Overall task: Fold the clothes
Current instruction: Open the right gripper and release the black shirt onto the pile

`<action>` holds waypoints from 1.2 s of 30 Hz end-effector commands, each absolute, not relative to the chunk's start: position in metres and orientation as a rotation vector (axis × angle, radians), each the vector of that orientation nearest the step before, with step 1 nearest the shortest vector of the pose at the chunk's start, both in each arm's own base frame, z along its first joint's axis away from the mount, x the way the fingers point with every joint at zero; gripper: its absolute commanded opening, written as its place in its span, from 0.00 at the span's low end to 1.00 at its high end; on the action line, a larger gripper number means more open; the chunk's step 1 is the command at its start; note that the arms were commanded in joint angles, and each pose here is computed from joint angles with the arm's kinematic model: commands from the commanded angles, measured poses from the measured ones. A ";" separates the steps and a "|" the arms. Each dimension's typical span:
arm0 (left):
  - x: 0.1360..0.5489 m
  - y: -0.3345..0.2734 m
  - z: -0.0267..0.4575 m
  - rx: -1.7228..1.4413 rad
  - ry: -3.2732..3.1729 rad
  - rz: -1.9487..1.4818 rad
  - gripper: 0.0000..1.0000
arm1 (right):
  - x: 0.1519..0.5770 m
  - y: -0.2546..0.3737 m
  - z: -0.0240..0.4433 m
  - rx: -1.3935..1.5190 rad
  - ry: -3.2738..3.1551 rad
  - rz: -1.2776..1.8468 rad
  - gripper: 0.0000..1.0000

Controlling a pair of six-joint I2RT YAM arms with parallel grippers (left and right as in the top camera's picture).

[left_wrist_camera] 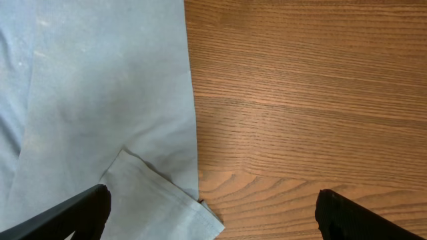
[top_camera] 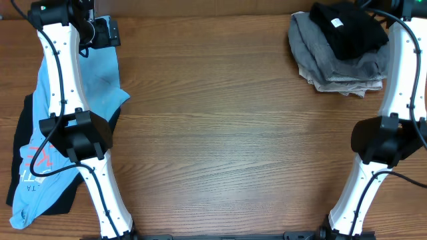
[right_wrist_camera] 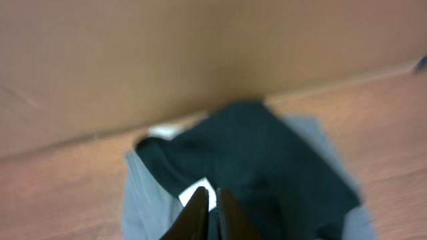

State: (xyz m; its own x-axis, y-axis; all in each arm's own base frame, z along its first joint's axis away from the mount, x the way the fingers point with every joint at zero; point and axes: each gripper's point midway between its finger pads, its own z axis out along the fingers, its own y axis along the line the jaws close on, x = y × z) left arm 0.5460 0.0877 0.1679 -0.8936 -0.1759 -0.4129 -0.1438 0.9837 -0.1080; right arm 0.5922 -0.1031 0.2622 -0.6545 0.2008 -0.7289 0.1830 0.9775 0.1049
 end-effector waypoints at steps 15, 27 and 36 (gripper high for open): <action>0.547 0.087 0.174 -0.231 2.679 -0.108 1.00 | 0.588 -0.064 0.119 0.364 2.527 0.354 0.05; 0.547 0.087 0.174 -0.231 2.679 -0.108 1.00 | 0.488 -0.038 0.392 0.244 2.233 0.333 1.00; 0.547 0.087 0.174 -0.231 2.679 -0.108 1.00 | 0.428 -0.021 0.461 0.192 2.111 0.317 1.00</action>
